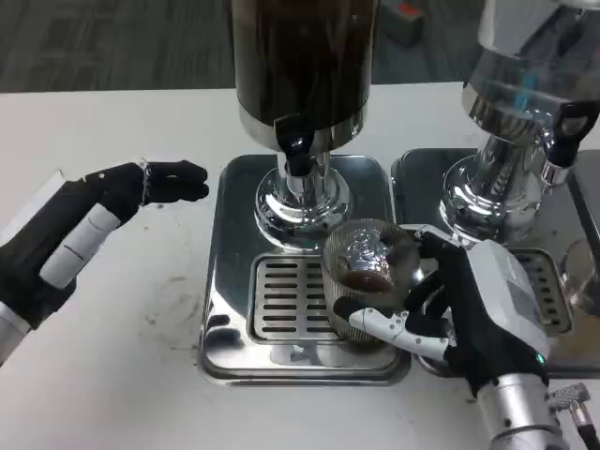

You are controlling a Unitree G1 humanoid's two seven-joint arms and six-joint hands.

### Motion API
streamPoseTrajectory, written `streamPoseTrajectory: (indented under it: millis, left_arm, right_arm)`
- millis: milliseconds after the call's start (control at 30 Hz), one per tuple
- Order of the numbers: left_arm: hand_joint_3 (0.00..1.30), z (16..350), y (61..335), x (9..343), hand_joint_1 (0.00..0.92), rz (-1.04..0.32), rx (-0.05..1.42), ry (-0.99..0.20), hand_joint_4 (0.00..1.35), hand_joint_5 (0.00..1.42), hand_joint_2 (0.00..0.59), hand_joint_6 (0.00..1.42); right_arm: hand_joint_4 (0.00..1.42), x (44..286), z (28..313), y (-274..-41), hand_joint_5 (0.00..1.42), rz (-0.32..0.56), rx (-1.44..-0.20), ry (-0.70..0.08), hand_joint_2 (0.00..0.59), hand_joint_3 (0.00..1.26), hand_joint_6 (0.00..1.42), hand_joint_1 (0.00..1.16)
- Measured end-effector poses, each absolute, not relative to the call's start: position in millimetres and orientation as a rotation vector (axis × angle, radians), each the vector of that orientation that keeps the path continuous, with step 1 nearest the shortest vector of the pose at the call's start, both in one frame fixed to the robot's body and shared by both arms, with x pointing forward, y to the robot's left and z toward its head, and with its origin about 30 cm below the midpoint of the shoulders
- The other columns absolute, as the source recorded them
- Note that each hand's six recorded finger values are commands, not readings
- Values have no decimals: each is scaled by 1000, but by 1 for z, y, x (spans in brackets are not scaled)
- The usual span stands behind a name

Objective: Grasp the cup under the faucet to collect the drink, then remove the cup.

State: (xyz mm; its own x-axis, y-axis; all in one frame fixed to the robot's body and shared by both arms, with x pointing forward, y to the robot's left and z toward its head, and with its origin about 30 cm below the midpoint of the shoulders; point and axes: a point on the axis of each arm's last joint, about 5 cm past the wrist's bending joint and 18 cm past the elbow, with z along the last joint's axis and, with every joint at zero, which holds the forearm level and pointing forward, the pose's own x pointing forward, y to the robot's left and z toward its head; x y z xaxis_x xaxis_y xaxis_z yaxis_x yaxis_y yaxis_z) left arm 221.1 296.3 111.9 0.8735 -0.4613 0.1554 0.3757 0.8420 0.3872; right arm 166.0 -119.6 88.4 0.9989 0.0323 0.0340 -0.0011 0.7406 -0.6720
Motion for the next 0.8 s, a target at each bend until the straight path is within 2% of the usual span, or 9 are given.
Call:
streamPoseTrajectory:
  millis: [267, 500, 800]
  left_arm:
    - [415, 110, 297, 221, 0, -444, 359, -243, 381, 308, 107, 228]
    - [413, 109, 298, 220, 0, -442, 360, -243, 376, 307, 107, 228]
    - [407, 114, 299, 213, 0, -463, 436, -307, 368, 307, 109, 228]
  right_arm:
    - [635, 158, 89, -125, 794, -4, -732, -28, 227, 586, 876, 719]
    - [631, 157, 95, -127, 794, -13, -722, -49, 227, 586, 876, 726]
    - [627, 153, 103, -131, 804, -18, -712, -66, 223, 586, 876, 744]
